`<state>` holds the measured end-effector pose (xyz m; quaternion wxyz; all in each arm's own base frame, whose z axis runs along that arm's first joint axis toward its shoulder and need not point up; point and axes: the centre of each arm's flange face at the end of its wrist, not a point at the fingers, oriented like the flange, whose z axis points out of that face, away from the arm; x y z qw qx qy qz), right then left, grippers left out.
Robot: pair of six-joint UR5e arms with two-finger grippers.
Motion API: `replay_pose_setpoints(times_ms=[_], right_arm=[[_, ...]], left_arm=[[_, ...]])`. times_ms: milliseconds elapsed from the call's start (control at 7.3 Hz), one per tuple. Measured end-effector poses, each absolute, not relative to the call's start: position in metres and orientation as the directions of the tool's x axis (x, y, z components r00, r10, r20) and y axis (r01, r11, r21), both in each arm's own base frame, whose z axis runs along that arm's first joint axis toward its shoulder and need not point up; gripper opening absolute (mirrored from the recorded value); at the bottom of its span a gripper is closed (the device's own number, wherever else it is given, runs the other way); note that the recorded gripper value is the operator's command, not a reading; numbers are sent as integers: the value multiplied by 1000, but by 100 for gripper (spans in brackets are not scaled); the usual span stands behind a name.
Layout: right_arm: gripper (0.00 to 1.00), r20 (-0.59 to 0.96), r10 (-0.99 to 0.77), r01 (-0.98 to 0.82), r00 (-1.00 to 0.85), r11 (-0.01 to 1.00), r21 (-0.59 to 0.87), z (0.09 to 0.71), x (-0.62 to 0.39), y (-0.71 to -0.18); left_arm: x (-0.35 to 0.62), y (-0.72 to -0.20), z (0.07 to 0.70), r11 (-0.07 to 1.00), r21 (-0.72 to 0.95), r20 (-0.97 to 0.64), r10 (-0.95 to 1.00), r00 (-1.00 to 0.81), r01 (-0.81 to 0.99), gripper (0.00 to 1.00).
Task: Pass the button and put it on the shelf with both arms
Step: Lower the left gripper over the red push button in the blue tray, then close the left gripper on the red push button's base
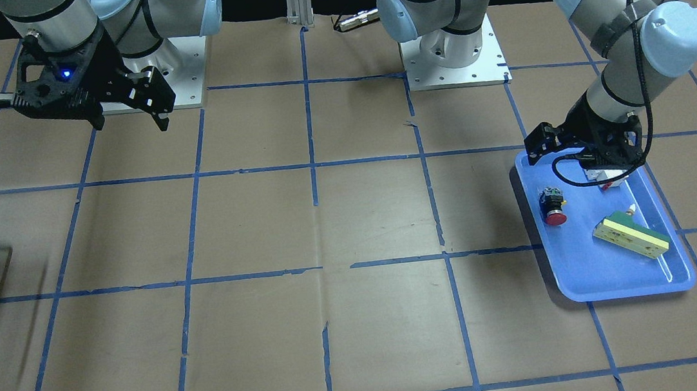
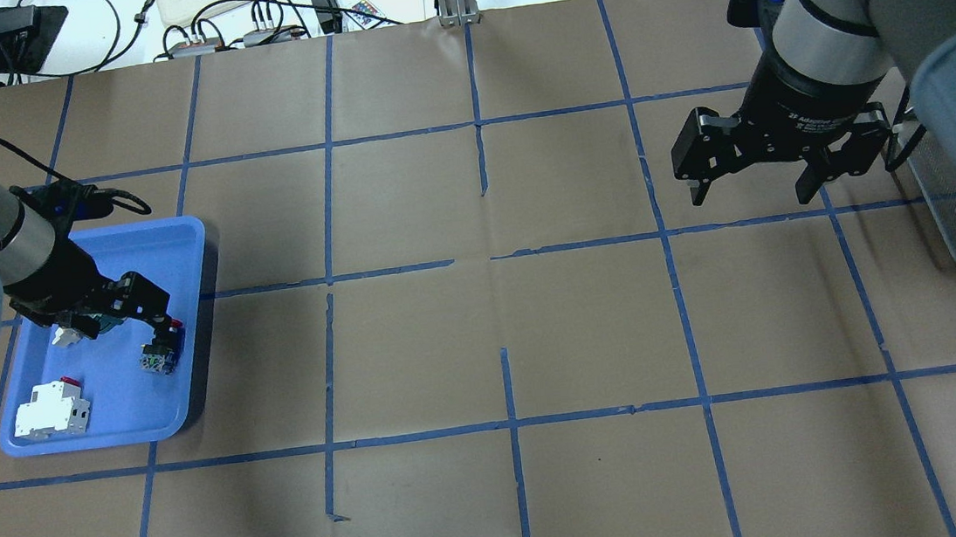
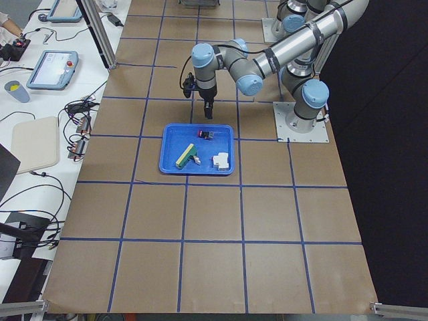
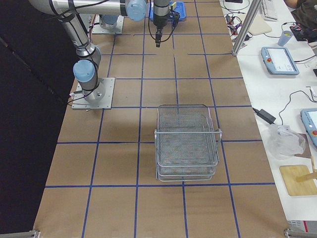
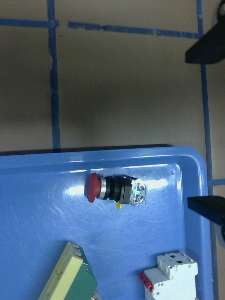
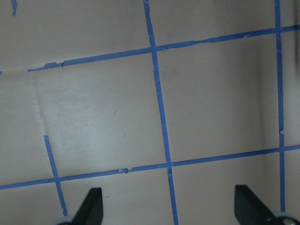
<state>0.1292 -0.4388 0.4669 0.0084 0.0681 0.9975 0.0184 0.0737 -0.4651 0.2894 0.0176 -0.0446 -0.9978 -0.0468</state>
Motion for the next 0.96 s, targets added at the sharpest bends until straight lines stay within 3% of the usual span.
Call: replay_pose_setpoints(times_ms=[685, 959], right_arm=[[100, -18, 141, 141, -990, 989, 34, 467, 130, -438], [100, -16, 139, 138, -990, 990, 36, 470, 129, -435]], left_arm=[[121, -440, 223, 983, -53, -17, 174, -985, 174, 98], [147, -424, 214, 977, -164, 61, 151, -987, 139, 99]])
